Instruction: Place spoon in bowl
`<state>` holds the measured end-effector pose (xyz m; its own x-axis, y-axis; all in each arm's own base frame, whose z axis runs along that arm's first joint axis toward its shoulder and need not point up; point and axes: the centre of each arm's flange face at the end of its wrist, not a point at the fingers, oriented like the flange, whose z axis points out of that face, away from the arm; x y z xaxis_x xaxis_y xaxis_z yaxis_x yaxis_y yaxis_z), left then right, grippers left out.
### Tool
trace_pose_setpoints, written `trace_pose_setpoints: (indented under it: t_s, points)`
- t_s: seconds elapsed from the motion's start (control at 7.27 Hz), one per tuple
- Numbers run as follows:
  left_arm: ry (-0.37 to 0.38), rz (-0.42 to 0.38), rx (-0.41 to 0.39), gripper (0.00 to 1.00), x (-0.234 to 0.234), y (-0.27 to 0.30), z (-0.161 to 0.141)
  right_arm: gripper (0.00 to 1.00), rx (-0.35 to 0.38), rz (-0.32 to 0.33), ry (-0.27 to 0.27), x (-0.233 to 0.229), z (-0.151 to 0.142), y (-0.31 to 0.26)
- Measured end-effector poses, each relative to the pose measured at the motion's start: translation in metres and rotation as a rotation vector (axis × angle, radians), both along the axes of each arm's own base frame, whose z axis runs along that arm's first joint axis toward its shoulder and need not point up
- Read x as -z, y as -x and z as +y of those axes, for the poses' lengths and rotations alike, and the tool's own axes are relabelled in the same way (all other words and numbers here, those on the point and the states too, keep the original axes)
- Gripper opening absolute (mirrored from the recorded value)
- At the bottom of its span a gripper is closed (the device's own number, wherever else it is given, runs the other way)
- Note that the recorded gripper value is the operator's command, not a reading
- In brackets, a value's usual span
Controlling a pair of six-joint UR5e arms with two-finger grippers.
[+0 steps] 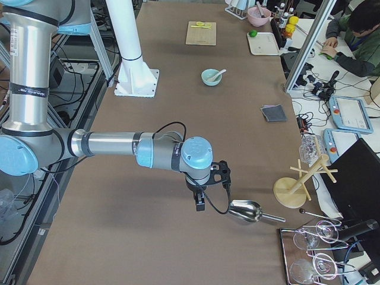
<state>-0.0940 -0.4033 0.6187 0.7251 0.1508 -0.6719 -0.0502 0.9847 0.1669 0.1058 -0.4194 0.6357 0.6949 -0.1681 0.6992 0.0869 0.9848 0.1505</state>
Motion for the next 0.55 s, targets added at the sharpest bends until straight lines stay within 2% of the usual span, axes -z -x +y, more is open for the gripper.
trace_pose_setpoints:
  t_s: [0.55]
  points:
    - [-0.001, -0.011, 0.0, 0.98, 0.0, 0.0006, -0.0003, 1.0, 0.001, 0.0, 0.002, -0.0004, 0.0006, 0.001]
